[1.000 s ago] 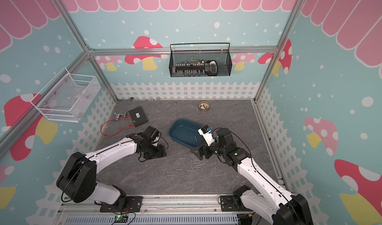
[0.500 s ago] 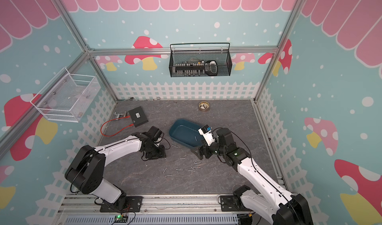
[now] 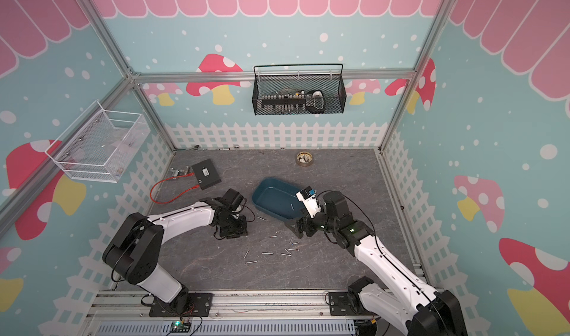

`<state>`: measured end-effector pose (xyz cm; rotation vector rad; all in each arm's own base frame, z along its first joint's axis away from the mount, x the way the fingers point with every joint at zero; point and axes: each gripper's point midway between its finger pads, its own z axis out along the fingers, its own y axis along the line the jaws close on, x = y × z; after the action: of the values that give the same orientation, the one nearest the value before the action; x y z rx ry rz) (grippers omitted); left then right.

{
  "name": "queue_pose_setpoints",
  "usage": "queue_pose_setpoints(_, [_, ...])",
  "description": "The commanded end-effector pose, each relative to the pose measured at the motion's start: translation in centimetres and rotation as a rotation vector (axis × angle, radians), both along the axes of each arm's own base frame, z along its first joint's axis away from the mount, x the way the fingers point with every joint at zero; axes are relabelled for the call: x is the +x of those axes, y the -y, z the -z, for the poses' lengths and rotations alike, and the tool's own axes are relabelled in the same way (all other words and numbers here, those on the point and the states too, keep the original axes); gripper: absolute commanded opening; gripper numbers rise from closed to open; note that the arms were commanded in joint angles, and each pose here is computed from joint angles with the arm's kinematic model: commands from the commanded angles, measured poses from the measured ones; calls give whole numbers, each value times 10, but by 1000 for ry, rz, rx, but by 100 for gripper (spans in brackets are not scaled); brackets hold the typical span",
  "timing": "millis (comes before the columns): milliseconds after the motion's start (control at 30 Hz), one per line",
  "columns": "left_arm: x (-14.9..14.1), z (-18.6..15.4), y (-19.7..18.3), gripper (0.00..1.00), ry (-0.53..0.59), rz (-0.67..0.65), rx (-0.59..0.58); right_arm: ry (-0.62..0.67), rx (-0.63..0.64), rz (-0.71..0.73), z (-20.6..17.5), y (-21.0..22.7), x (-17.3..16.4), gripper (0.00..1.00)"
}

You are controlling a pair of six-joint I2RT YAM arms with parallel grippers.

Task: Put the screws on the desktop into the storage box
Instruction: Pick up the screw from the center of the board.

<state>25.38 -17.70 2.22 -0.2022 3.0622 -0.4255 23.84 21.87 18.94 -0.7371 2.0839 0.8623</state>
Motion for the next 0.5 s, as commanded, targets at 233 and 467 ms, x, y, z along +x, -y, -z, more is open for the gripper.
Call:
queue_pose_setpoints(233, [5,11,3,29,-10,-15,0,26,2,9,-3,3,1,93])
queue_pose_setpoints(467, [14,16,8,20,-9,12,7,28,-2,15,-3,4,1,93])
